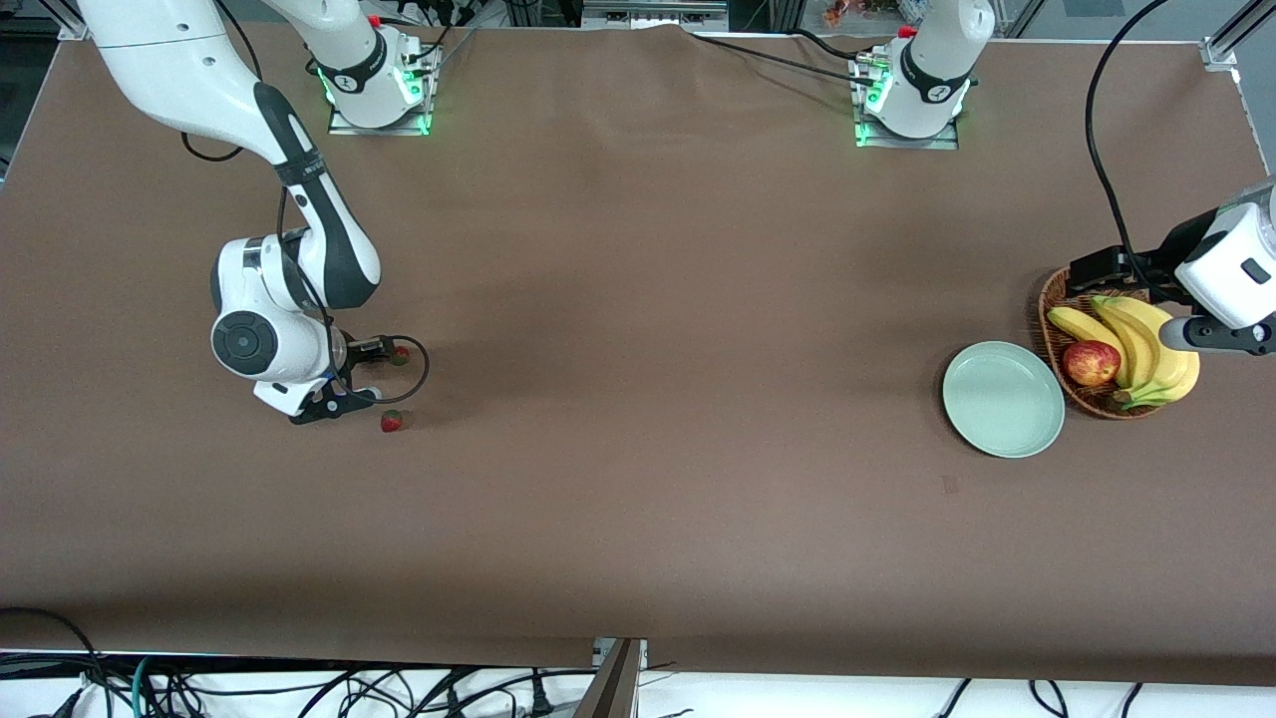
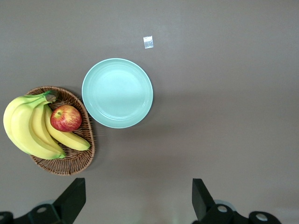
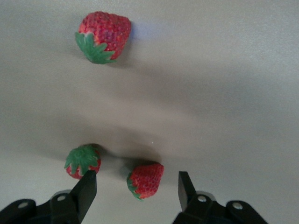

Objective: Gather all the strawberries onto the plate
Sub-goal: 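Grasp one red strawberry with the right gripper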

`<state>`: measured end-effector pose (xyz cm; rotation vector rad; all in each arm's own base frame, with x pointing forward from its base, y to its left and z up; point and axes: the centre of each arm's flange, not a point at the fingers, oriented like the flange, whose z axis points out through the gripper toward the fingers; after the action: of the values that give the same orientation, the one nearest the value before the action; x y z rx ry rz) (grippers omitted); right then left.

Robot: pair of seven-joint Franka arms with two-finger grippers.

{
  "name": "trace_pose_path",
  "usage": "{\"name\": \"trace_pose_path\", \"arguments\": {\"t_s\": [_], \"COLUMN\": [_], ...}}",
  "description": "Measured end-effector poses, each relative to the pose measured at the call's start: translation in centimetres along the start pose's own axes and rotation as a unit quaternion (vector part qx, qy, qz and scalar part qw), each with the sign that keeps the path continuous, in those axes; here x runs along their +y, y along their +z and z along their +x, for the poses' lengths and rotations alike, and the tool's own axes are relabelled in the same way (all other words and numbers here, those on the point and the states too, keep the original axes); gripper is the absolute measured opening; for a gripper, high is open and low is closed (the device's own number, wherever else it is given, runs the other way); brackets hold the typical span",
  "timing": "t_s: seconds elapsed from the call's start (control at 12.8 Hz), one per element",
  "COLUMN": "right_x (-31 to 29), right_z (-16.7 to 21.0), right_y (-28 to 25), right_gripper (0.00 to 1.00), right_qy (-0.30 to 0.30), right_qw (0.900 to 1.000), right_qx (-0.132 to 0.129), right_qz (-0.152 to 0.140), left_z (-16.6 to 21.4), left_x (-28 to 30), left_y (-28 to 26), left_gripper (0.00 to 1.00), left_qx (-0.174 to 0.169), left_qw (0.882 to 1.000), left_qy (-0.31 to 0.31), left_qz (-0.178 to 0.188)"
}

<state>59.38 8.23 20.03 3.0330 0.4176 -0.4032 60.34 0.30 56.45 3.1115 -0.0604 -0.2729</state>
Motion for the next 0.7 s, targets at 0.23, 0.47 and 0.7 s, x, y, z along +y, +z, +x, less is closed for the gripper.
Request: {"name": "trace_pose_path", "arguments": {"t_s": [0.23,0.47,0.7], "right_x": [0.6,1.1,1.1], "right_z": [-0.1,-0.4,-0.9], "right_y": [0.1,0.5,1.6], "right_gripper": [0.79,0.77,0.71], "right_qy": [-0.002,-0.001,-0.001], "right_qw": [1.000,1.000,1.000], "right_qx": [-0.001,-0.005,-0.006], "right_qz": [0.000,0.001,0.002], "left_z": [0.0,0.0,0.0], "left_x": [0.0,0.0,0.0], "left_y": [0.0,0.0,0.0], "left_gripper": [1.00,1.00,1.00], "left_qx": [0.000,0.000,0.000], "left_qw": [1.000,1.000,1.000], "left_qy": [0.000,0.000,0.000], "left_qz": [0.000,0.000,0.000]}}
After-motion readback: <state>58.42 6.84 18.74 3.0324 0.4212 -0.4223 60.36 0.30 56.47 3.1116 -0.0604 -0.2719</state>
